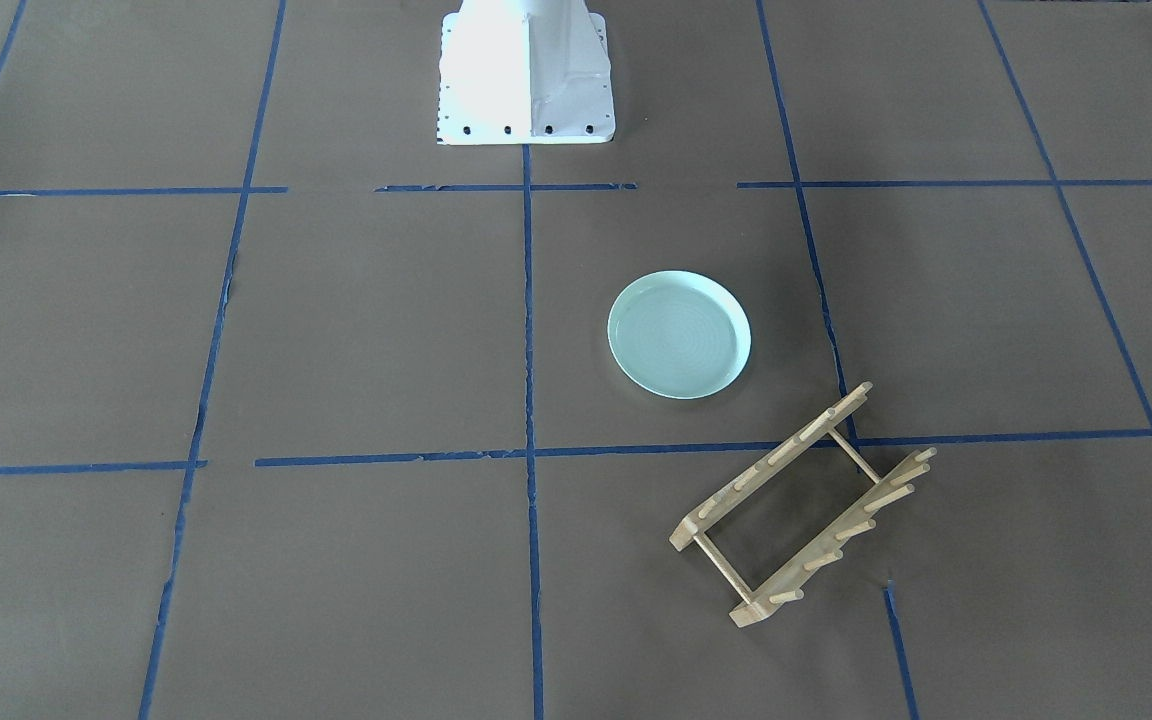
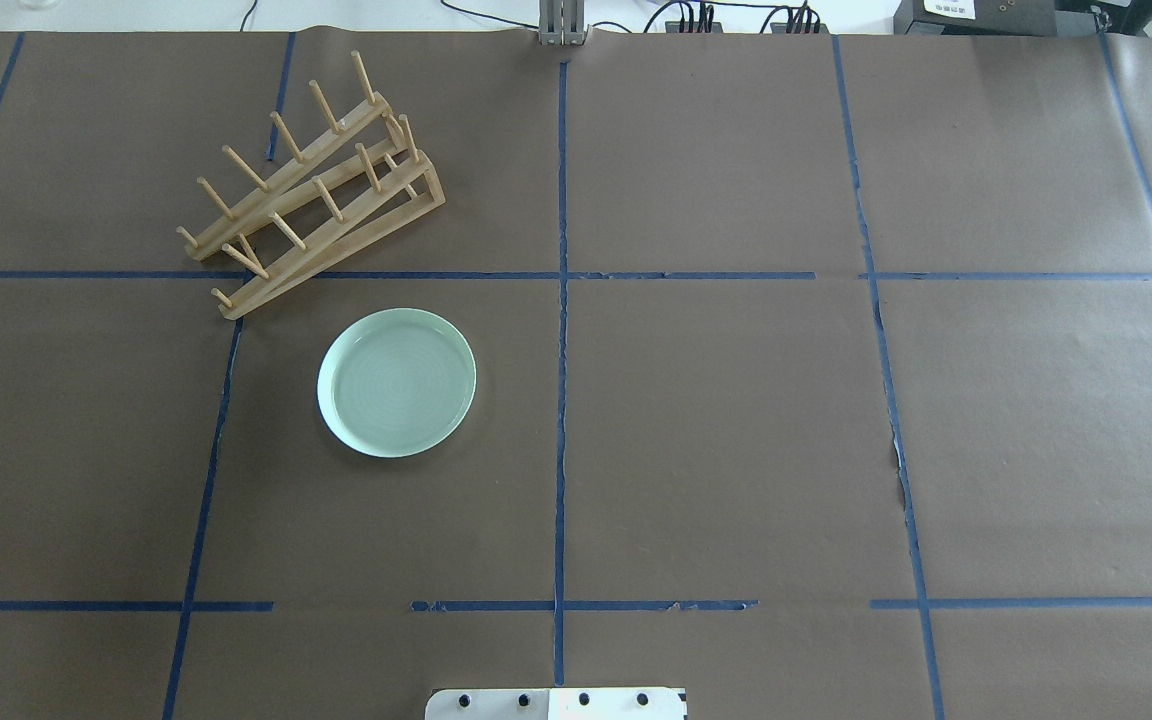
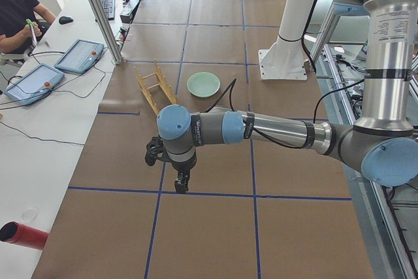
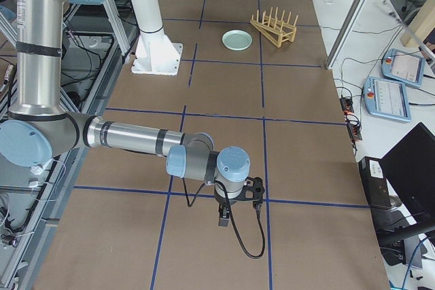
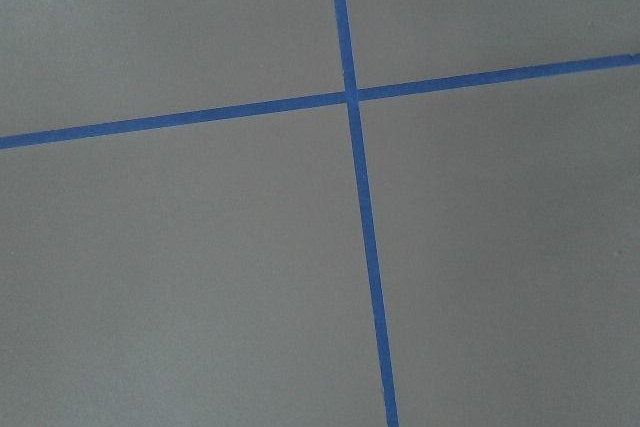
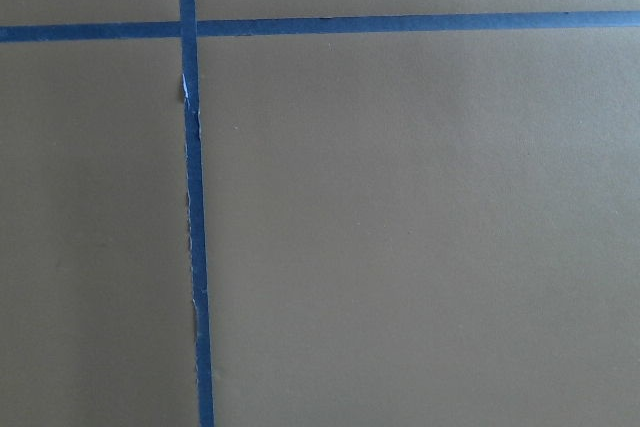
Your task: Place plate on rack
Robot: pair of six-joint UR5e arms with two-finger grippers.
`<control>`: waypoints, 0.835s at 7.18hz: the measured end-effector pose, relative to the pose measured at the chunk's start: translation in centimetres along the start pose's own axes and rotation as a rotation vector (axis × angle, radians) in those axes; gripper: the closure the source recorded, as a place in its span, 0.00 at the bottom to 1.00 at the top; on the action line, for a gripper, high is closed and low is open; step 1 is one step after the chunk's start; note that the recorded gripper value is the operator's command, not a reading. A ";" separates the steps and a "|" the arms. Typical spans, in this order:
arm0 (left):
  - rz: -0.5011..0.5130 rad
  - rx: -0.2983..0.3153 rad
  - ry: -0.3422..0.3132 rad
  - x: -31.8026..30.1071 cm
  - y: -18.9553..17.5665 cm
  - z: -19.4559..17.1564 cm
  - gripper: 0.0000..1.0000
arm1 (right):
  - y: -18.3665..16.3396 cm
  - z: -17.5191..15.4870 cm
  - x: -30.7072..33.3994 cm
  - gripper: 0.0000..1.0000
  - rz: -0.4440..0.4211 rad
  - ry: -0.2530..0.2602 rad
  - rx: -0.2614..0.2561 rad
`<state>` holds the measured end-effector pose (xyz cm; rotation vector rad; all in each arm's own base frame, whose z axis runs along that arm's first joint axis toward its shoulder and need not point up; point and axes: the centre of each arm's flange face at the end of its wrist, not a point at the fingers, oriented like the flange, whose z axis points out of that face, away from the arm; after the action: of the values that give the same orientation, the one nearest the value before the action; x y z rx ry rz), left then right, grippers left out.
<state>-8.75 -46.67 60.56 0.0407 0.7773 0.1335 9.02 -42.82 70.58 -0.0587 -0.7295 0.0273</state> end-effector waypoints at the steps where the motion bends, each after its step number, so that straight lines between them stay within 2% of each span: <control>1: 0.001 0.001 0.000 0.1 0.0 -0.1 0.00 | 0.0 0.0 0.0 0.00 0.000 0.000 0.000; 4: -0.006 0.004 -0.002 0.0 -0.3 -0.1 0.00 | 0.0 0.0 0.0 0.00 0.000 0.000 0.000; 6: 0.024 0.035 -0.007 0.4 -0.7 -0.6 0.00 | 0.0 0.0 0.0 0.00 0.000 0.000 0.000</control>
<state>-8.82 -47.34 59.77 0.0840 0.7721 0.1428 9.02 -42.82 70.59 -0.0587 -0.7295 0.0273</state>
